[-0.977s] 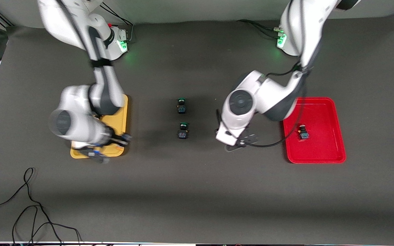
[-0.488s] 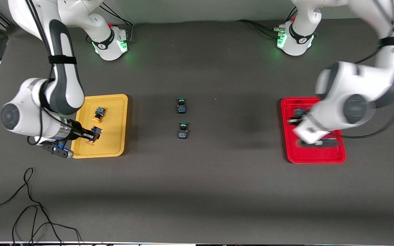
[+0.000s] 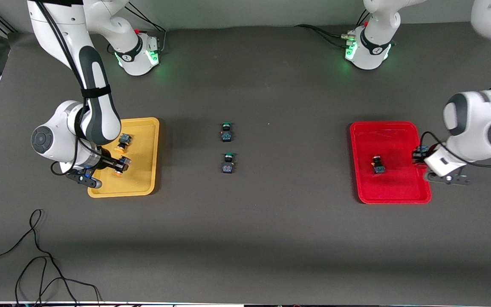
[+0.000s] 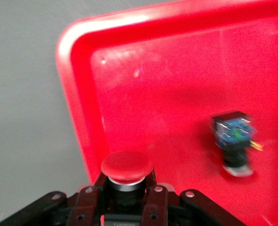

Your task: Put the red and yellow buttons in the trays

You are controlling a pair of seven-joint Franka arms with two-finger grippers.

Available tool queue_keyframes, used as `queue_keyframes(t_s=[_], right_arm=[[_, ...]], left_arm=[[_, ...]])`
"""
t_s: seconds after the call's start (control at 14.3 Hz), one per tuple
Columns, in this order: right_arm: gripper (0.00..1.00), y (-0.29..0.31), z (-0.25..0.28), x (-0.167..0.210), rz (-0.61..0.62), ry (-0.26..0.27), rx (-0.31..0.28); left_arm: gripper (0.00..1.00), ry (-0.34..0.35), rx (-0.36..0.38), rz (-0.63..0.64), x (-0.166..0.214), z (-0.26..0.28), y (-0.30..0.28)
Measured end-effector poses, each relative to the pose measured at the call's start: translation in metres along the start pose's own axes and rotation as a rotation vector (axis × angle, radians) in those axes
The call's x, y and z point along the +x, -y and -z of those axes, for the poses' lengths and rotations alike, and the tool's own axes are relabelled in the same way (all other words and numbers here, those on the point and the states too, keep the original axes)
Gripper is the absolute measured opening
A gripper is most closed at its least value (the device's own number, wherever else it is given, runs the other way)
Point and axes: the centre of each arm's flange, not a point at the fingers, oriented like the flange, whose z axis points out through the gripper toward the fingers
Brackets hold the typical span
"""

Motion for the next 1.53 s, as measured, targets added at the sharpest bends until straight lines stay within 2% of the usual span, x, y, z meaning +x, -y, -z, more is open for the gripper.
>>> queue_keyframes(t_s=[0.14, 0.35, 0.42, 0.56, 0.77, 0.84, 1.05, 1.26, 1.33, 1.53], right_arm=[[0.33, 0.003, -0.007, 0.0, -0.009, -0.009, 0.003], [0.33, 0.002, -0.018, 0.001, -0.013, -0.013, -0.019], [0.33, 0.001, -0.022, 0.001, -0.018, -0.014, -0.023], [0.33, 0.001, -0.026, 0.002, -0.022, -0.017, -0.023], [0.33, -0.001, -0.032, 0.002, -0.016, -0.013, -0.004], [0.39, -0.001, -0.033, 0.002, -0.017, -0.012, -0.003], [0.65, 0.0, -0.032, 0.002, -0.017, -0.014, 0.0], [0.95, 0.008, -0.019, 0.008, -0.008, -0.035, 0.022], [1.0, 0.011, -0.008, 0.011, -0.005, -0.04, 0.04], [1.0, 0.013, 0.051, 0.029, 0.031, -0.03, 0.077]], left_arm=[[0.33, -0.004, -0.015, -0.01, -0.004, -0.04, -0.003], [0.33, -0.02, -0.008, -0.016, 0.0, -0.032, -0.003], [0.38, -0.022, -0.007, -0.018, 0.0, -0.031, -0.004], [0.59, -0.01, -0.007, -0.019, 0.001, -0.028, -0.004], [0.93, 0.083, 0.008, -0.01, 0.009, 0.024, 0.006], [0.99, 0.11, 0.018, -0.004, 0.013, 0.057, 0.009], [1.0, 0.155, 0.044, 0.007, 0.014, 0.174, 0.004], [1.0, 0.17, 0.007, 0.027, 0.004, 0.26, -0.008], [1.0, 0.159, -0.008, 0.031, 0.001, 0.279, -0.011], [1.0, 0.106, -0.017, 0.022, -0.011, 0.321, -0.027]])
